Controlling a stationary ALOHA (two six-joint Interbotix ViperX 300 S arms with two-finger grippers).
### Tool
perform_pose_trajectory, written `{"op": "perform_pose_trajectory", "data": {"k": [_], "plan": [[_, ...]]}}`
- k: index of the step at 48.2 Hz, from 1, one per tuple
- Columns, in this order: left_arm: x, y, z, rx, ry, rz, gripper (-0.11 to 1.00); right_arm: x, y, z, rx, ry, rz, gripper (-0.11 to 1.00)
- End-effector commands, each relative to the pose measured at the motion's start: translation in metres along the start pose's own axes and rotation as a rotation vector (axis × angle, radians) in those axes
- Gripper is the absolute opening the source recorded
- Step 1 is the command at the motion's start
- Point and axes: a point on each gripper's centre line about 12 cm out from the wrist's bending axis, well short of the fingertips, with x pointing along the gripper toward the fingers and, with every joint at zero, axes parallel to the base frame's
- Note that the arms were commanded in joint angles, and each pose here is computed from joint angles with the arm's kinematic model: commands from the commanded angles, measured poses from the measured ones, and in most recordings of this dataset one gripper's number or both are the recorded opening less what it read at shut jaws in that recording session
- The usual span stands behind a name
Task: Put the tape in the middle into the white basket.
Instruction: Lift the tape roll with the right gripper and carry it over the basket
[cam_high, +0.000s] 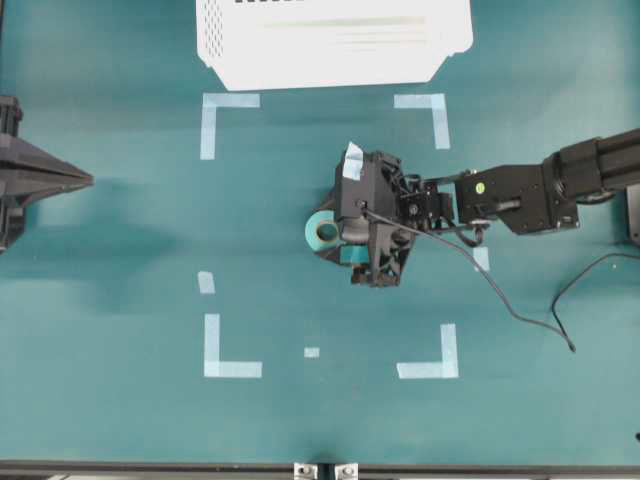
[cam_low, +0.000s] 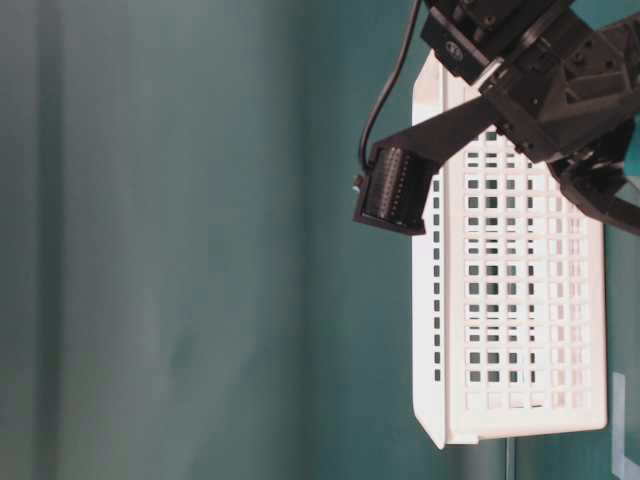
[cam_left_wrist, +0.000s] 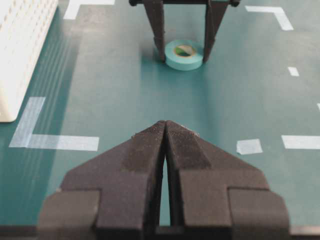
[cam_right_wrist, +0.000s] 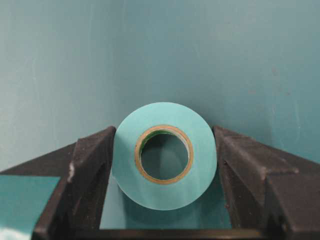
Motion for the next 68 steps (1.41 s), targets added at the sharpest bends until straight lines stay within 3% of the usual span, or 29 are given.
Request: {"op": "perform_pose_trajectory", "data": {"k": [1,13,32,59,68], "plan": [[0.0,0.0,0.005,0.001,-0.012,0.003,-0.11,-0.002,0.005,0.008,-0.004,-0.019,0.011,0.67],[0.0,0.0,0.005,0.001,-0.012,0.003,-0.11,-0.011,0.008,0.016,-0.004,-0.019,0.011,0.67],[0.0,0.0,0.006,0.001,-0.014,0.003,-0.11,-0.046,0.018,0.052,-0.02,-0.087,0.031,0.67],[0.0,0.0,0.005,0.001,-0.012,0.003,-0.11,-0.102,0.021,0.108,0.001,-0.16,0.023,0.67],[0.0,0.0,0.006,0.001,-0.014,0.003,-0.11,-0.109,0.021,0.111,0.003,-0.162,0.021,0.67]]}}
